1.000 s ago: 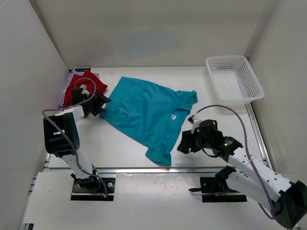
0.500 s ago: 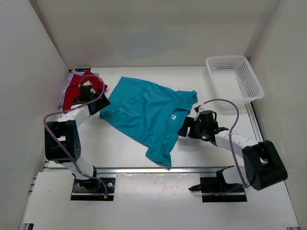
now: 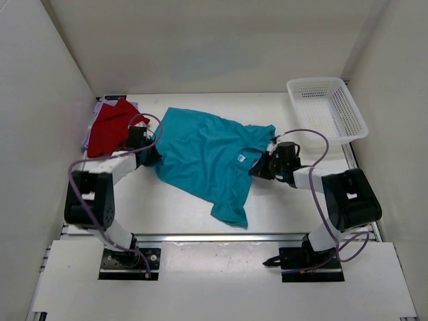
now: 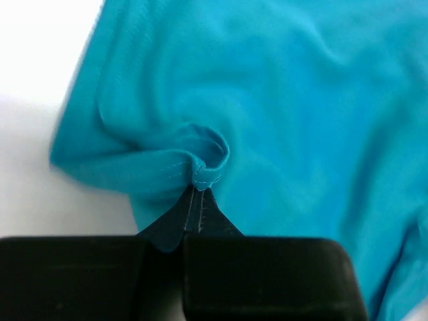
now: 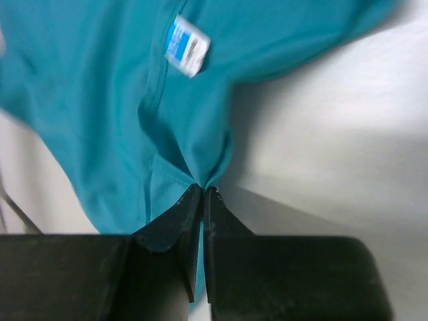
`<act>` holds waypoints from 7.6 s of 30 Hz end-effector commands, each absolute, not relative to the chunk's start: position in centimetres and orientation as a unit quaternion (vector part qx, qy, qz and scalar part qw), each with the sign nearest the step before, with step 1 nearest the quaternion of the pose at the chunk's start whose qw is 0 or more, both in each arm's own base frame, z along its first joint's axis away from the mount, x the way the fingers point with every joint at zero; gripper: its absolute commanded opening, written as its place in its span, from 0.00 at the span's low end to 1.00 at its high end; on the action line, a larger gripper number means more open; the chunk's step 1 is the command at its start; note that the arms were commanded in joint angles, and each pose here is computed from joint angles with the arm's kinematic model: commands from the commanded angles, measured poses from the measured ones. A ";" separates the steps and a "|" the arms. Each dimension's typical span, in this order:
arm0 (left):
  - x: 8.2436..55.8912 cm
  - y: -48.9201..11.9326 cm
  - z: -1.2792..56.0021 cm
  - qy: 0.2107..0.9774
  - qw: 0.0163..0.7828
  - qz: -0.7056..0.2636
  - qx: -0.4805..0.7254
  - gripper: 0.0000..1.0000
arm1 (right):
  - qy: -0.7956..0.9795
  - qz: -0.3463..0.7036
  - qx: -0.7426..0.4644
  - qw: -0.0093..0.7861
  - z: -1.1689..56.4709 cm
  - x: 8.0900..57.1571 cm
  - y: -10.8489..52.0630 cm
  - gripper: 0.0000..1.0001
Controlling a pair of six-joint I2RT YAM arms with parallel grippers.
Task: Fold and stack the t-shirts
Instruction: Flatten out the tshirt
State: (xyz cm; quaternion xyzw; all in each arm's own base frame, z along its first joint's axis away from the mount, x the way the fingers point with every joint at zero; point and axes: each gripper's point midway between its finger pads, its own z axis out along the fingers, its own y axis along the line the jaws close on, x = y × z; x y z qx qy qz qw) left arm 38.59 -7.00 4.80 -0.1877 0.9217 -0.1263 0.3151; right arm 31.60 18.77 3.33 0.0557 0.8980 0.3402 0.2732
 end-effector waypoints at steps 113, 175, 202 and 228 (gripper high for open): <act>27.6 -10.2 6.8 0.790 0.452 -0.303 -0.282 0.00 | 0.925 0.250 0.076 0.277 3.8 18.6 14.6 0.34; 27.5 -10.7 5.7 0.794 0.448 -0.303 -0.278 0.00 | 0.936 0.117 -0.069 0.325 4.7 30.0 17.3 0.33; 27.6 -9.6 5.6 0.789 0.452 -0.295 -0.294 0.00 | 0.942 0.022 -0.061 0.329 2.8 36.3 17.2 0.41; 27.0 -9.1 5.3 0.795 0.445 -0.289 -0.293 0.00 | 0.851 0.176 0.204 0.450 11.4 39.2 4.4 0.38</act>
